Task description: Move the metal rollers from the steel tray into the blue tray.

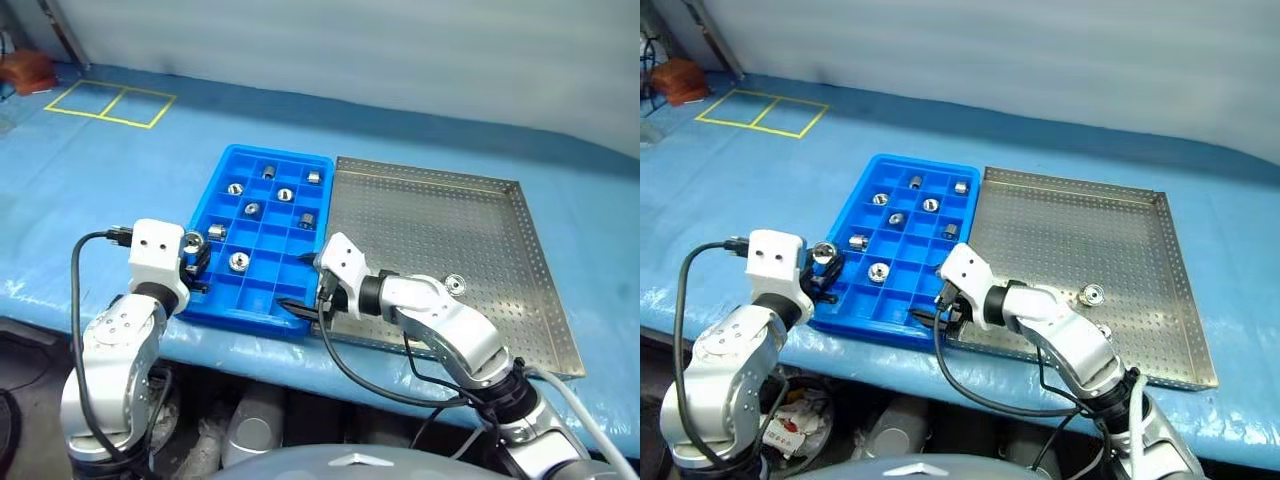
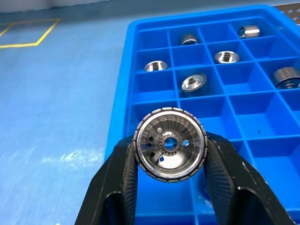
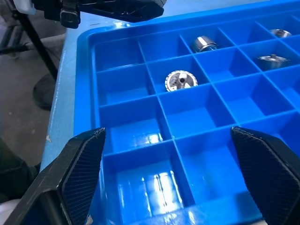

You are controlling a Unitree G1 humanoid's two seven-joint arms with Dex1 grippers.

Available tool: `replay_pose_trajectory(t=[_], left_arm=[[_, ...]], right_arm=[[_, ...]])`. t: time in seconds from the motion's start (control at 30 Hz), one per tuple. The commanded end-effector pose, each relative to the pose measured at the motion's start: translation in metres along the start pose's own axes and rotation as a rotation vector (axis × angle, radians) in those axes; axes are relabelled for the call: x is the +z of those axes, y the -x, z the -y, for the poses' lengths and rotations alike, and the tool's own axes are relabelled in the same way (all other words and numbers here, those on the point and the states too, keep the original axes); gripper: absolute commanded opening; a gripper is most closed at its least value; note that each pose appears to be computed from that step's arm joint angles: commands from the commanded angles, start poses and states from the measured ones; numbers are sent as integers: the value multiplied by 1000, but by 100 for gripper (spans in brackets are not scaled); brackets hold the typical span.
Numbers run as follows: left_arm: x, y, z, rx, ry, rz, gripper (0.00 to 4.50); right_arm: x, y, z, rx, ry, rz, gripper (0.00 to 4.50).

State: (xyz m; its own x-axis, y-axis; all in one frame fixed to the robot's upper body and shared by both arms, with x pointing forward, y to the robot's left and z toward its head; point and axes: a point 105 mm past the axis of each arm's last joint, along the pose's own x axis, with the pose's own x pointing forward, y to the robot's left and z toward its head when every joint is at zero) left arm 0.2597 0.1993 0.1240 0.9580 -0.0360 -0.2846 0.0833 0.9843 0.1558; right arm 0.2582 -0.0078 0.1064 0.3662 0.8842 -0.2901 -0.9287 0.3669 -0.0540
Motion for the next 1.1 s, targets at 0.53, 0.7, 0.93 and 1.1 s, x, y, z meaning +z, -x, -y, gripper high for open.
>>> replay_pose_trajectory(t=[0.53,0.7,0.93,1.1], left_arm=[[24,7,16,-73,-3,101,169],[46,5,16,-101,-7,182,169],[38,-8,34,-214,-4,137,169],[31,-20,49,-286,10,102,169]], right_arm=[[10,-4,-16,62,17,50,450],[10,0,-18,48,10,55,450],[8,5,-16,3,-5,52,450],[7,8,-17,-23,-21,54,450]])
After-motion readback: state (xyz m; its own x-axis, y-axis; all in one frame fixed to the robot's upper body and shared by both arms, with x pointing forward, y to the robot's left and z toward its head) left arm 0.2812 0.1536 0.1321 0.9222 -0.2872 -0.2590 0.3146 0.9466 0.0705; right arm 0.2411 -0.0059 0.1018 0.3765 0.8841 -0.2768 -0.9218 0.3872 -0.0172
